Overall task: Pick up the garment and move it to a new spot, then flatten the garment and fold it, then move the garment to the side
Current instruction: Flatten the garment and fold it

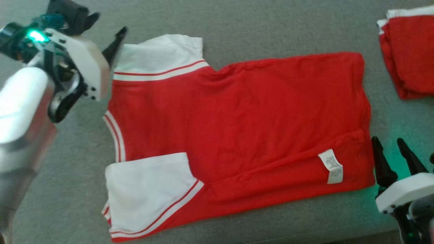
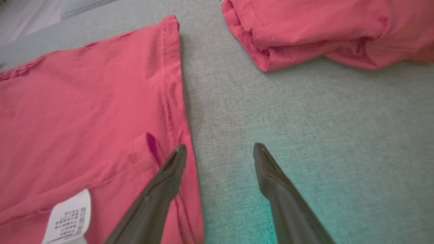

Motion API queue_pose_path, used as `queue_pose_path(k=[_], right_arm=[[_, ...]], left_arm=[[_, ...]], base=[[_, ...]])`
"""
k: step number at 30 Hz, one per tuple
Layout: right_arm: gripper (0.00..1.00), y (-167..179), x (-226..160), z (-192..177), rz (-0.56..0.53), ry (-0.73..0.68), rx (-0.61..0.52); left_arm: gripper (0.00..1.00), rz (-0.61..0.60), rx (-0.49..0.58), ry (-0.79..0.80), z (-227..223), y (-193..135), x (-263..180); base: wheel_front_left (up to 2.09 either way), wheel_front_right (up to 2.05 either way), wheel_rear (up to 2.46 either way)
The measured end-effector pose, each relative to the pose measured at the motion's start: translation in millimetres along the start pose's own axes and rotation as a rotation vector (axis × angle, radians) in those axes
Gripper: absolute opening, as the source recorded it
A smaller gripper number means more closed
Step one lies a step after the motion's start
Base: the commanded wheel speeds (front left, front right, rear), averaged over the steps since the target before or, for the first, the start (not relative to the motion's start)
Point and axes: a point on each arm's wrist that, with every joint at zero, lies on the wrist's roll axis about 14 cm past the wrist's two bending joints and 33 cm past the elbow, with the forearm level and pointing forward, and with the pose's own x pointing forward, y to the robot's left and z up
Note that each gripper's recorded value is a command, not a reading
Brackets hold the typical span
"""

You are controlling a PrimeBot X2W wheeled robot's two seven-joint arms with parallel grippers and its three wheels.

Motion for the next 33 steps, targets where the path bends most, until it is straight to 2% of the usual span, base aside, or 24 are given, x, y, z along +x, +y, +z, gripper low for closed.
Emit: queue_pose_path(k=[4,8,17,29,30,32,33], right_arm=[[1.0,-11,2,-4,-0.033,0.01,0.003],[1.0,-18,3,-5,-0.056,0.009,0.007],[1.0,-17,7,-7,-0.056,0.013,0.003],[1.0,-12,16,-1,-0.046,-0.005,-0.005],[1.0,-12,16,-2,-0.047,-0.004,-0.004],[1.0,-12,16,-2,-0.049,-0.003,-0.001],[1.0,-12,16,-2,-0.049,-0.003,0.0]], left_arm=[[1.0,0.004,-0.037,0.102,-32,10,25],[1.0,-0.042,-0.069,0.132,-41,0,40],[1.0,-0.118,-0.037,0.239,-70,-19,33],[1.0,-0.216,-0.022,0.23,-64,-40,34],[0.94,-0.223,-0.012,0.232,-64,-41,35],[0.54,-0.235,0.004,0.24,-65,-44,35],[0.39,-0.239,0.007,0.245,-66,-45,35]], base=[[0.0,0.0,0.0],[0.0,0.0,0.0],[0.0,0.0,0.0],[0.0,0.0,0.0],[0.0,0.0,0.0],[0.0,0.0,0.0],[0.0,0.0,0.0]])
